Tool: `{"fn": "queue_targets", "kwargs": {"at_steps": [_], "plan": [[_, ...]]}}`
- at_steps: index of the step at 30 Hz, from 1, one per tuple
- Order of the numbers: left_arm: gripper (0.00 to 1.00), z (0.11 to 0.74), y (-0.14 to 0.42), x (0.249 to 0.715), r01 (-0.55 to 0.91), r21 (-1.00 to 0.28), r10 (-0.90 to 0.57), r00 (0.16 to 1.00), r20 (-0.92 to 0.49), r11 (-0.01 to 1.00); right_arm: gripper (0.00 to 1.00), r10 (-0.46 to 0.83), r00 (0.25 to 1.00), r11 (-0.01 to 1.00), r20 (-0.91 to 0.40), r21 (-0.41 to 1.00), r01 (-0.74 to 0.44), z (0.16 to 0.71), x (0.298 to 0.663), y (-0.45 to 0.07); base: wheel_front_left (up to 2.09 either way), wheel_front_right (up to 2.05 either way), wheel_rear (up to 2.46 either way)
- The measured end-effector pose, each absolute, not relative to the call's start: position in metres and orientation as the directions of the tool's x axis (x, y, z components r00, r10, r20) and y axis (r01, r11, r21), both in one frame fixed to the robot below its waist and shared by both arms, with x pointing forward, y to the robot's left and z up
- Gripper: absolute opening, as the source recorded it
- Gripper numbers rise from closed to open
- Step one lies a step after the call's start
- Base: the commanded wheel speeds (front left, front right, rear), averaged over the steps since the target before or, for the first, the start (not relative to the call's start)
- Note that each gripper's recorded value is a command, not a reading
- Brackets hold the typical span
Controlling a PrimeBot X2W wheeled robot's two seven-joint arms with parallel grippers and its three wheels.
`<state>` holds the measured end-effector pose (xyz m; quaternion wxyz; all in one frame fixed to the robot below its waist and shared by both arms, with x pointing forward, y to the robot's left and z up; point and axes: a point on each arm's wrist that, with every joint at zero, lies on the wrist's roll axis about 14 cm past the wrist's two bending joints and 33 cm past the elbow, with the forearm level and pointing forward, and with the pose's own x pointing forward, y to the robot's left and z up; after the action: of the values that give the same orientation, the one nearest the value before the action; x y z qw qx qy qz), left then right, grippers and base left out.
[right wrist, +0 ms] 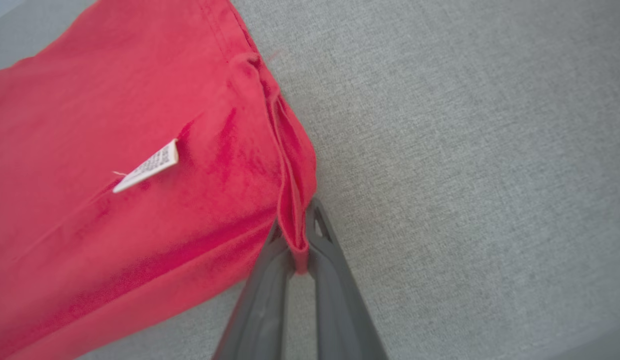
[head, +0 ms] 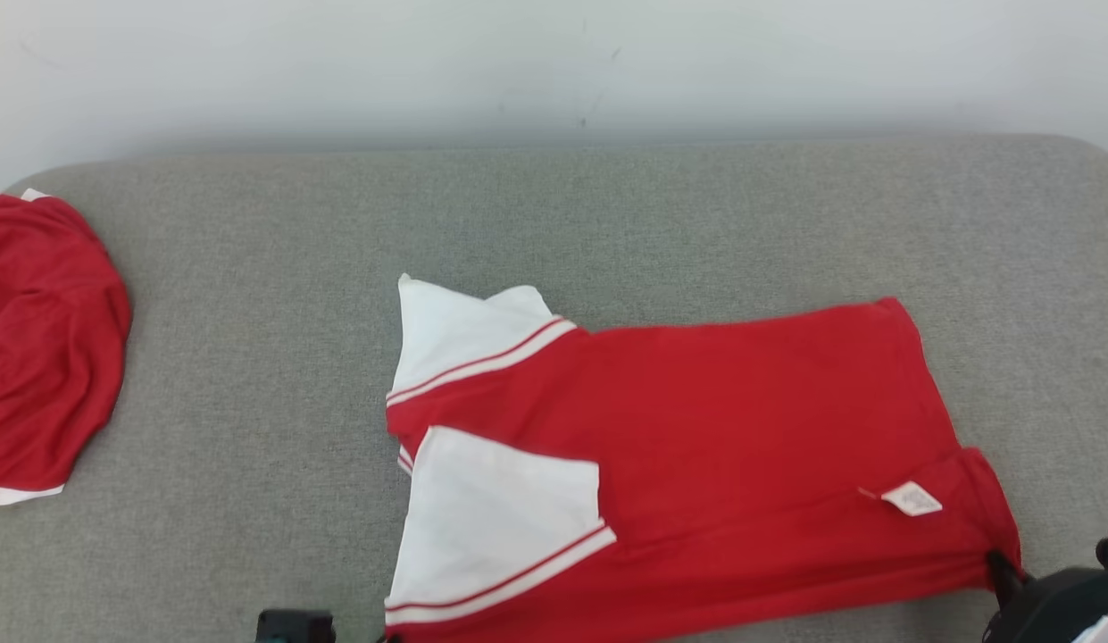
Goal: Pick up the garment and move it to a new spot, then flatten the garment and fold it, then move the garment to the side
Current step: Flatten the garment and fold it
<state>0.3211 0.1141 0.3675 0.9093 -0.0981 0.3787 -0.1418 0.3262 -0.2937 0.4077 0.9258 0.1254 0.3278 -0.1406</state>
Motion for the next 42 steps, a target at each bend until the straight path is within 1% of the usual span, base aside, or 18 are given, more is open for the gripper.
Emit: {"fn": "queue_targets", "kwargs": {"at_steps": [4, 11, 12, 13, 14, 18, 20, 23, 25, 31, 36, 37, 42], "plan": [[0.00, 0.369, 0.119, 0.309, 0.175, -0.277, -0.322, 0.656, -0.682, 0.945, 0.00, -0.182, 0.724, 0.915, -0.665, 0.155, 0.372, 0.401, 0.306, -0.298, 0.00, 0.00, 0.00], [0.00, 0.367, 0.126, 0.299, 0.143, -0.260, -0.290, 0.641, -0.711, 0.955, 0.00, -0.146, 0.692, 0.897, -0.706, 0.201, 0.394, 0.381, 0.286, -0.290, 0.00, 0.00, 0.00], [0.00, 0.367, 0.128, 0.300, 0.131, -0.251, -0.275, 0.645, -0.713, 0.959, 0.13, -0.150, 0.694, 0.894, -0.704, 0.204, 0.400, 0.380, 0.285, -0.291, 0.00, 0.00, 0.00], [0.22, 0.368, 0.131, 0.302, 0.122, -0.237, -0.258, 0.658, -0.707, 0.964, 1.00, -0.153, 0.696, 0.892, -0.702, 0.205, 0.403, 0.379, 0.285, -0.292, 0.00, 0.00, 0.00], [1.00, 0.370, 0.133, 0.304, 0.117, -0.229, -0.247, 0.669, -0.701, 0.966, 1.00, -0.154, 0.696, 0.888, -0.701, 0.210, 0.408, 0.378, 0.284, -0.292, 0.00, 0.00, 0.00], [1.00, 0.371, 0.139, 0.307, 0.097, -0.199, -0.211, 0.683, -0.699, 0.975, 1.00, -0.194, 0.729, 0.885, -0.656, 0.204, 0.419, 0.385, 0.290, -0.301, 0.00, 0.00, 0.00], [1.00, 0.373, 0.145, 0.311, 0.080, -0.178, -0.182, 0.701, -0.690, 0.981, 1.00, -0.231, 0.760, 0.883, -0.608, 0.197, 0.426, 0.395, 0.296, -0.309, 0.00, 0.00, 0.00], [1.00, 0.385, 0.153, 0.323, 0.056, -0.153, -0.143, 0.752, -0.644, 0.987, 1.00, -0.282, 0.803, 0.876, -0.526, 0.200, 0.438, 0.414, 0.308, -0.321, 0.00, 0.00, 0.00], [1.00, 0.397, 0.155, 0.333, 0.056, -0.151, -0.136, 0.793, -0.594, 0.987, 1.00, -0.290, 0.827, 0.877, -0.482, 0.212, 0.431, 0.426, 0.318, -0.323, 0.00, 0.00, 0.00], [1.00, 0.431, 0.156, 0.370, 0.096, -0.117, -0.140, 0.876, -0.462, 0.988, 1.00, -0.241, 0.871, 0.909, -0.429, 0.215, 0.357, 0.446, 0.348, -0.306, 0.00, 0.00, 0.00], [1.00, 0.459, 0.154, 0.409, 0.145, -0.075, -0.162, 0.915, -0.370, 0.987, 1.00, -0.217, 0.886, 0.942, -0.410, 0.150, 0.300, 0.467, 0.376, -0.295, 0.00, 0.00, 0.00], [1.00, 0.471, 0.151, 0.428, 0.164, -0.062, -0.175, 0.927, -0.332, 0.985, 1.00, -0.210, 0.890, 0.952, -0.405, 0.125, 0.281, 0.475, 0.391, -0.291, 0.00, 0.00, 0.00], [1.00, 0.483, 0.136, 0.468, 0.238, -0.055, -0.243, 0.918, -0.313, 0.970, 1.00, -0.177, 0.904, 0.968, -0.390, 0.097, 0.231, 0.493, 0.430, -0.278, 0.00, 0.00, 0.00]]}}
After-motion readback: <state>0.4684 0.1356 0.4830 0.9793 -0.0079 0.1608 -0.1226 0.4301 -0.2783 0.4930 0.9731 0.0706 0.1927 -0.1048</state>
